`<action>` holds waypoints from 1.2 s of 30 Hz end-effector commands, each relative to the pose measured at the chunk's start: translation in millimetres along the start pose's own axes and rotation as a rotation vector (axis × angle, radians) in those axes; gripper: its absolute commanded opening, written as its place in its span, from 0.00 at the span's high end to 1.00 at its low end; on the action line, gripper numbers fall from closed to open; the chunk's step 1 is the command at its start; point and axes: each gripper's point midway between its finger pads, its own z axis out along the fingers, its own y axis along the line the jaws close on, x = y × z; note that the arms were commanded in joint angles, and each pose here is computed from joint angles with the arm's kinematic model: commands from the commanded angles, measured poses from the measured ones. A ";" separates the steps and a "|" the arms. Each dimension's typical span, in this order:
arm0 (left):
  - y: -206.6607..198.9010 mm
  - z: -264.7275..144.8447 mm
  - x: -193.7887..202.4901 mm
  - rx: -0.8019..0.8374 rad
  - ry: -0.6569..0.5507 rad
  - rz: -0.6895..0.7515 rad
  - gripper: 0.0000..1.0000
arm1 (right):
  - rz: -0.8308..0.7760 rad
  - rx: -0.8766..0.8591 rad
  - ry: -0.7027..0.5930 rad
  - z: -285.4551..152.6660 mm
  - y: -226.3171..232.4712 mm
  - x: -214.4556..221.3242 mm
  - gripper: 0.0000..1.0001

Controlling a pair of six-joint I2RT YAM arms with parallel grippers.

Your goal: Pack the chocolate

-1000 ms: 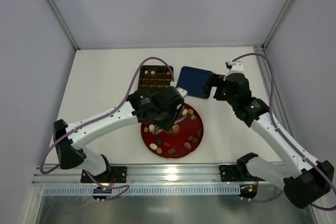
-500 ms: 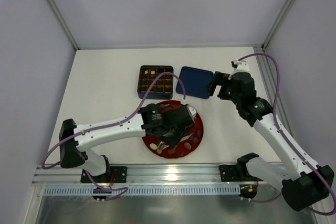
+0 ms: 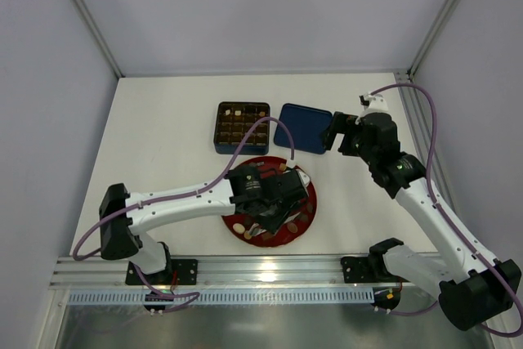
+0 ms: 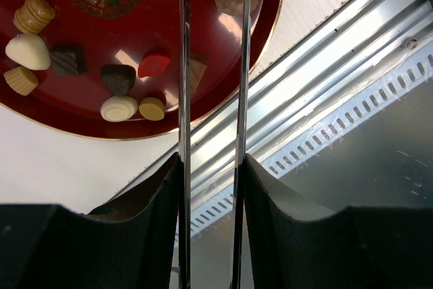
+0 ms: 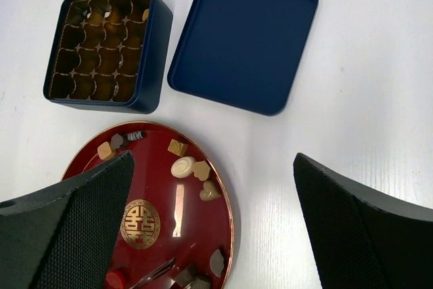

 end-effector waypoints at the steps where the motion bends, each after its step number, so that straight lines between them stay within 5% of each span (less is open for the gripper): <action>1: -6.3 0.4 -5.8 0.014 -0.025 -0.012 0.61 | 0.013 -0.024 -0.039 -5.4 4.4 -10.2 0.00; 21: -7.6 15.3 -4.0 -0.007 0.005 0.006 0.62 | 0.016 -0.031 -0.033 -4.5 4.7 -6.1 0.00; 36: 41.3 -12.2 -32.5 -0.091 -0.097 -0.040 0.77 | 0.018 -0.045 -0.037 -1.4 9.0 -10.4 0.00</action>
